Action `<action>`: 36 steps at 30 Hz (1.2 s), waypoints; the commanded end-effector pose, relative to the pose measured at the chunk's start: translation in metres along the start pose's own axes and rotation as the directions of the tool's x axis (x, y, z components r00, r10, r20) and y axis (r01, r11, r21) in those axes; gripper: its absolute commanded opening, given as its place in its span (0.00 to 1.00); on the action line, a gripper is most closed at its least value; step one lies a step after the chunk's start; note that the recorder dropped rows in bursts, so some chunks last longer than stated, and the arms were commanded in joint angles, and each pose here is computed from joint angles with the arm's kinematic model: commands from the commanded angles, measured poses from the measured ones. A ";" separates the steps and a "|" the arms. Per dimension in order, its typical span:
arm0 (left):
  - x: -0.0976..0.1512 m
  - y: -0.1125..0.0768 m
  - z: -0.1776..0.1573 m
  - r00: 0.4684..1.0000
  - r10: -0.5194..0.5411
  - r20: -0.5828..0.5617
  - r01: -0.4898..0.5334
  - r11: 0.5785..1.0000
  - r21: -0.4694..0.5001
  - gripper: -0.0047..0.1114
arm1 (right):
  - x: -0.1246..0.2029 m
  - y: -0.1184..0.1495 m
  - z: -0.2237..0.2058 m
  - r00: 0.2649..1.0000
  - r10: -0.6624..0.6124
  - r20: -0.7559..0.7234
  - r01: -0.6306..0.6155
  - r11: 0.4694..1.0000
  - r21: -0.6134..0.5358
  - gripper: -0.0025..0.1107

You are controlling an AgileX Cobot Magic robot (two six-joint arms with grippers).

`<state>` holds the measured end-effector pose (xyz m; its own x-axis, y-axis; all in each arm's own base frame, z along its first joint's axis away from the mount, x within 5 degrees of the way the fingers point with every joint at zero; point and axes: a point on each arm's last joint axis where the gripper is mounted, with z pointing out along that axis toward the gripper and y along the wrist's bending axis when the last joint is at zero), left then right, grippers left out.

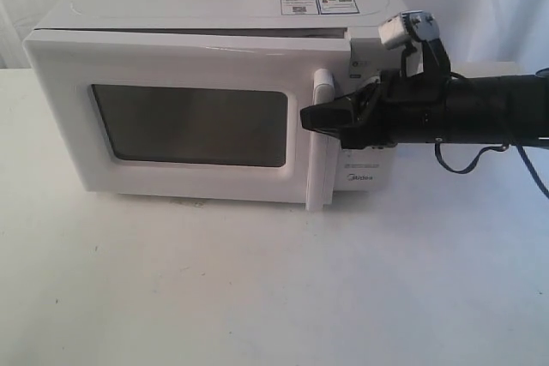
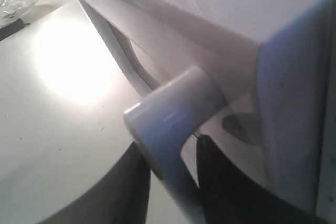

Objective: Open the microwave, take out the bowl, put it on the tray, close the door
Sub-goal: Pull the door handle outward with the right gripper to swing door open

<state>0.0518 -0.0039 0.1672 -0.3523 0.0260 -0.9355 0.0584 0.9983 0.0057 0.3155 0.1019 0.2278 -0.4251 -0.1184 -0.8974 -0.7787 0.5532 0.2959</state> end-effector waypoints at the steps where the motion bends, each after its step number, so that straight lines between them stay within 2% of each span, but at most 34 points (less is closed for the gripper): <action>1: 0.001 0.000 0.000 1.000 -0.001 0.000 0.001 1.000 -0.001 0.04 | 0.003 0.048 0.008 0.999 -0.047 0.025 0.053 0.923 -0.381 0.02; 14: 0.001 0.000 0.000 1.000 -0.001 0.000 0.001 1.000 -0.001 0.04 | 0.020 0.072 -0.013 0.996 -0.084 -0.019 0.070 0.915 -0.398 0.03; 16: 0.001 0.000 0.000 1.000 -0.001 0.000 0.001 1.000 -0.001 0.04 | 0.021 0.074 -0.015 0.995 -0.099 -0.028 0.080 0.912 -0.403 0.07; 19: 0.001 0.000 0.000 1.000 -0.001 0.000 0.001 1.000 -0.001 0.04 | 0.025 0.078 -0.018 0.994 -0.101 -0.038 0.077 0.910 -0.407 0.20; 23: 0.001 0.000 0.000 1.000 -0.001 0.000 0.001 1.000 -0.001 0.04 | 0.034 0.085 -0.024 0.995 -0.088 -0.053 0.059 0.911 -0.409 0.42; 27: 0.001 0.000 0.000 1.000 -0.001 0.000 0.001 1.000 -0.001 0.04 | 0.045 0.098 -0.036 0.992 -0.104 -0.078 0.063 0.909 -0.412 0.43; 30: 0.001 0.000 0.000 1.000 -0.001 0.000 0.001 1.000 -0.001 0.04 | 0.049 0.102 -0.042 0.989 -0.122 -0.087 0.083 0.929 -0.362 0.43; 33: 0.001 0.000 0.000 1.000 -0.001 0.000 0.001 1.000 -0.001 0.04 | 0.053 0.103 -0.048 0.983 -0.149 -0.105 0.117 0.957 -0.264 0.43; 34: 0.001 0.000 0.000 1.000 -0.001 0.000 0.001 1.000 -0.001 0.04 | 0.057 0.103 -0.053 0.979 -0.162 -0.120 0.137 0.971 -0.196 0.43; 36: 0.001 0.000 0.000 1.000 -0.001 0.000 0.001 1.000 -0.001 0.04 | 0.061 0.106 -0.058 0.978 -0.168 -0.122 0.148 0.976 -0.160 0.43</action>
<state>0.0518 -0.0039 0.1672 -0.3523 0.0260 -0.9355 0.0584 0.9983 0.0057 0.1854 0.1088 0.2240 -0.3411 -0.3058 -0.8889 -0.9090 0.3483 0.2290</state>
